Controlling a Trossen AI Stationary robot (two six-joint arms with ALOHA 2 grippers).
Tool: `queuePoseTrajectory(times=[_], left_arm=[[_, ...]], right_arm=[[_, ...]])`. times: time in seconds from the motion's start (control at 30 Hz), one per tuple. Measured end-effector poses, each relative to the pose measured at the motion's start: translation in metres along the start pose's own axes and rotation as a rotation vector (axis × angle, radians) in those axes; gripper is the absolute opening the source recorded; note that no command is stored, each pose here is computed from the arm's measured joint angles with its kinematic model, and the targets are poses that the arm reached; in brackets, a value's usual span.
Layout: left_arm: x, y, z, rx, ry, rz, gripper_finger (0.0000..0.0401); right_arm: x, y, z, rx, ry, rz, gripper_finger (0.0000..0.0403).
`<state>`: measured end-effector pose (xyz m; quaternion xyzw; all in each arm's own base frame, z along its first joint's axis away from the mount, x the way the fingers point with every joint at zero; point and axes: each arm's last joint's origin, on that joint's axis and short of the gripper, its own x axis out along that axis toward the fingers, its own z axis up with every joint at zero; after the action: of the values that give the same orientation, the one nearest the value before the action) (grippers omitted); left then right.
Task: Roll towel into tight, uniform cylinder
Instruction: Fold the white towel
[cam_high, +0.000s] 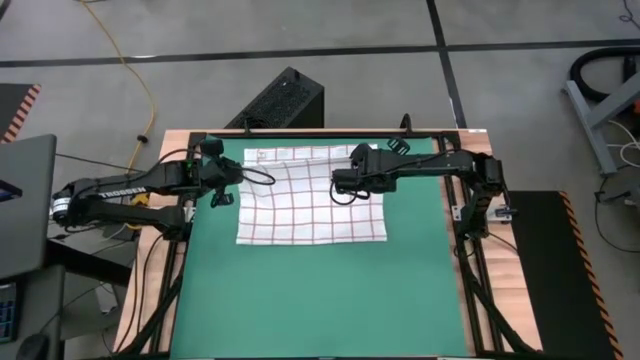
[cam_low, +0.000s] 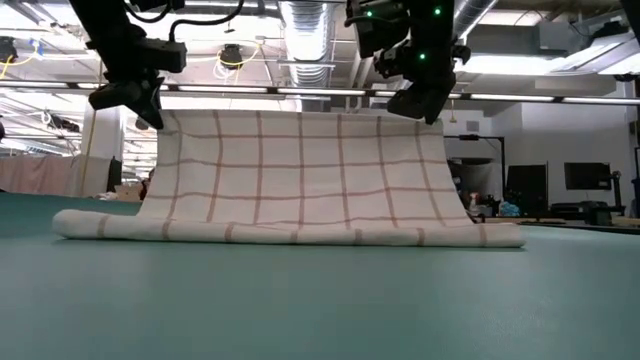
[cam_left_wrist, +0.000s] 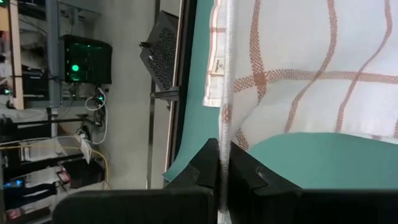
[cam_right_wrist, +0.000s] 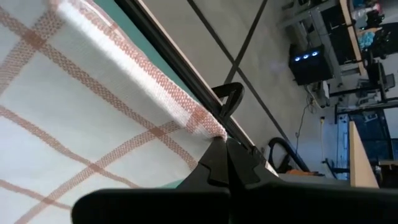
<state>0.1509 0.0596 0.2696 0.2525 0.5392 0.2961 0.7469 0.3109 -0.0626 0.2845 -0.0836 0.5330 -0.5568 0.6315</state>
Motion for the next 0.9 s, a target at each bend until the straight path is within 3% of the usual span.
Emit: queuePoseTrajectory(times=[0.5, 0.9], left_arm=[[-0.005, 0.003, -0.003, 0.033, 0.04, -0.005, 0.0], [0.012, -0.01, -0.006, 0.015, 0.025, -0.041, 0.0]], right_arm=[[0.0, 0.0, 0.0, -0.001, 0.0, 0.001, 0.0001], [0.01, 0.012, -0.006, 0.016, 0.005, 0.019, 0.0001]])
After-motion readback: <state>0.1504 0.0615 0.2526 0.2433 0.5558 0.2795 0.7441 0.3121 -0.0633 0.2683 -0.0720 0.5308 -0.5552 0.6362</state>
